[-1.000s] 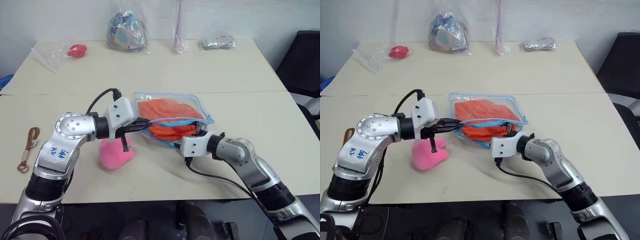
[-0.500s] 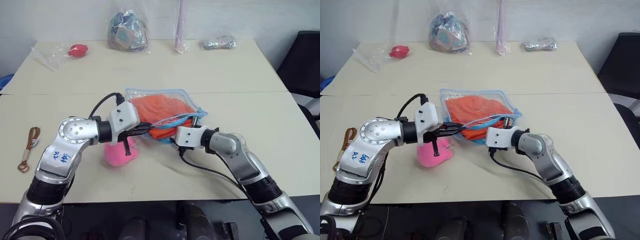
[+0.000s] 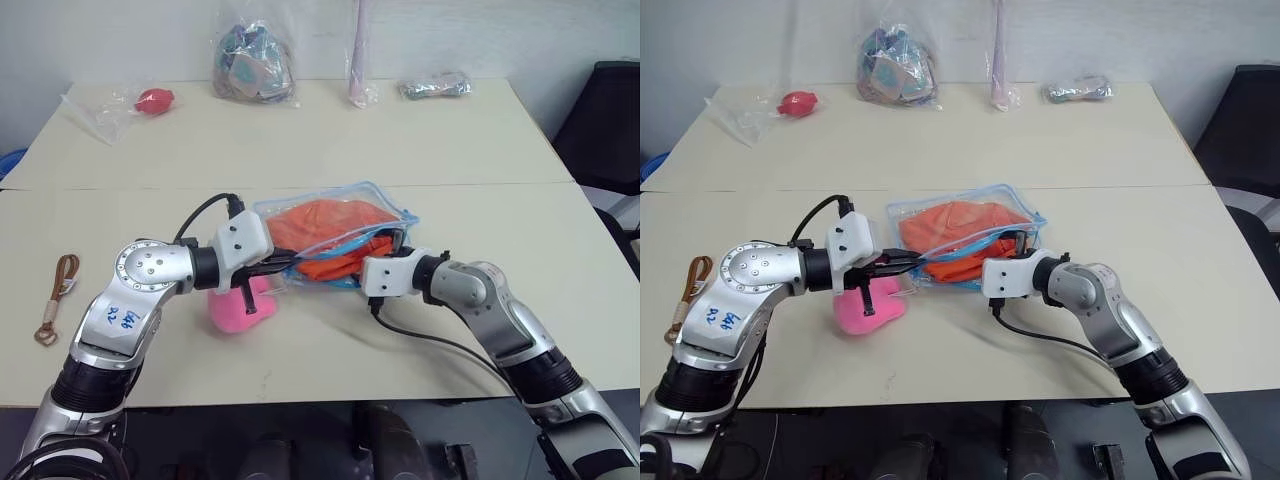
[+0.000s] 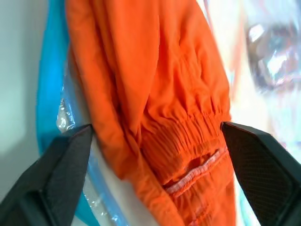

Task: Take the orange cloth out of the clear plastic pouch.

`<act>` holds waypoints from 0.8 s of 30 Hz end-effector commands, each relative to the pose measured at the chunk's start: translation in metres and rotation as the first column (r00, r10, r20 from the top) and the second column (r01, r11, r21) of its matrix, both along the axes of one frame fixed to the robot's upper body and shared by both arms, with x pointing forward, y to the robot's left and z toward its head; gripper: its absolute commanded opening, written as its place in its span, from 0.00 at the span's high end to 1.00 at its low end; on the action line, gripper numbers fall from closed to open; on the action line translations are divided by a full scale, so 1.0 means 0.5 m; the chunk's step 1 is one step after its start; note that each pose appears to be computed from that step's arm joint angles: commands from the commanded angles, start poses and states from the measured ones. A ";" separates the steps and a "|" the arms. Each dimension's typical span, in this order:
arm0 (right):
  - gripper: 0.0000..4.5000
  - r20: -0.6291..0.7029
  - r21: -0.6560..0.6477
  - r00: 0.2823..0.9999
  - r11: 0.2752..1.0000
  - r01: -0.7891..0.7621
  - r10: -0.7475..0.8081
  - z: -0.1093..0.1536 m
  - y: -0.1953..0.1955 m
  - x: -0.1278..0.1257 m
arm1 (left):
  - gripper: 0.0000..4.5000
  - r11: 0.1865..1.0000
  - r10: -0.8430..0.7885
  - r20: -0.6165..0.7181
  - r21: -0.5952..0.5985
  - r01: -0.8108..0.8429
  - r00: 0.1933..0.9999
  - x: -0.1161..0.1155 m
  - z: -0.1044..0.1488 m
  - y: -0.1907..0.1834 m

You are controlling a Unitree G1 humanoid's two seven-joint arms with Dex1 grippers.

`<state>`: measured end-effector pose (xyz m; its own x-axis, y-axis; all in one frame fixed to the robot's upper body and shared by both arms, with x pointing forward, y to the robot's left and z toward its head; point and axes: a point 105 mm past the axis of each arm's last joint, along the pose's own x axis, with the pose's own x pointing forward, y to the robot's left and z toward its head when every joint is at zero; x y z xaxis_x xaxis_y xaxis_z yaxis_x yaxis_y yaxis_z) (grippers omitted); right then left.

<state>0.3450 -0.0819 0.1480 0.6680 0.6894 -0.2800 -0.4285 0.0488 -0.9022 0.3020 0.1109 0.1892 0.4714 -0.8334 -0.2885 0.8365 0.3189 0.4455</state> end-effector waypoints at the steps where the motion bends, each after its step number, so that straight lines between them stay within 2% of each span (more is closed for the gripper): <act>1: 0.01 0.053 -0.024 0.999 1.000 0.000 0.001 0.006 0.002 0.010 | 1.00 1.000 -0.019 0.047 -0.008 0.019 0.999 -0.004 0.025 -0.007; 5: 0.01 0.068 -0.029 0.998 1.000 0.002 0.000 -0.002 0.021 0.021 | 1.00 1.000 -0.026 0.048 -0.012 0.026 0.998 -0.006 0.028 -0.013; 14: 0.01 0.099 -0.156 0.994 0.988 -0.019 0.035 -0.051 0.053 0.045 | 1.00 0.999 -0.024 0.051 -0.024 0.025 0.998 -0.005 0.033 -0.015; 20: 0.01 0.074 -0.152 0.997 0.988 0.006 0.006 -0.074 0.058 0.061 | 1.00 0.999 -0.018 0.048 -0.025 0.020 0.999 -0.005 0.031 -0.014; 24: 0.21 0.034 -0.156 0.999 0.988 0.008 -0.002 -0.092 0.055 0.063 | 1.00 1.000 -0.015 0.047 -0.026 0.016 0.999 -0.003 0.032 -0.014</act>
